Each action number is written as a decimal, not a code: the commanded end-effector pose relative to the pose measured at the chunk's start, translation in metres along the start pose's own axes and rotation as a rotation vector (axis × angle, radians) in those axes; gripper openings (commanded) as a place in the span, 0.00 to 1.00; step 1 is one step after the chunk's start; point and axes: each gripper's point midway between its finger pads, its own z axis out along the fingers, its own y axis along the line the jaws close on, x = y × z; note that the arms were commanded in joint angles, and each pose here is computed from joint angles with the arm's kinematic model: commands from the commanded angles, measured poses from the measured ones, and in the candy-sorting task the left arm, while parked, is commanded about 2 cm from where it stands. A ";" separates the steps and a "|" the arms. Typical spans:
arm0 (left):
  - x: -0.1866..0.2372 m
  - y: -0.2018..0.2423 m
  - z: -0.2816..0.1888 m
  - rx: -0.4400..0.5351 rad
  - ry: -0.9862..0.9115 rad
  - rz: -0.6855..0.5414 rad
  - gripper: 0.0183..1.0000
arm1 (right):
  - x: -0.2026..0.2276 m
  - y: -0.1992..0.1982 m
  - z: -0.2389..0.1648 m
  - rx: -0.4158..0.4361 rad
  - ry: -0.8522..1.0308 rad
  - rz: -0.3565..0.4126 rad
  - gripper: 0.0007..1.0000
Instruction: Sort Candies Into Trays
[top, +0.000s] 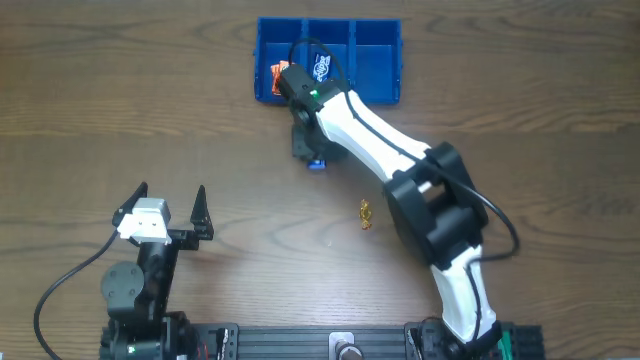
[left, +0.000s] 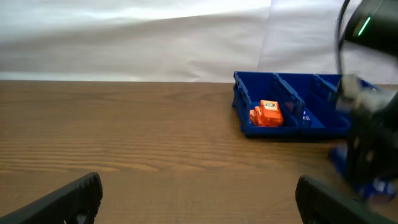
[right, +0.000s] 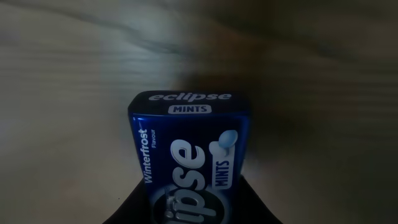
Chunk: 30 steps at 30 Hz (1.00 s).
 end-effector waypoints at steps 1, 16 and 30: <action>0.016 0.000 0.001 0.003 0.045 0.006 1.00 | -0.040 0.007 -0.118 -0.070 -0.266 -0.031 0.14; 0.016 0.000 0.001 0.003 0.045 0.006 1.00 | -0.166 -0.025 -0.148 -0.005 -0.559 0.032 0.14; 0.016 0.000 0.001 0.003 0.045 0.006 1.00 | -0.187 -0.035 -0.073 0.016 -0.497 0.053 0.16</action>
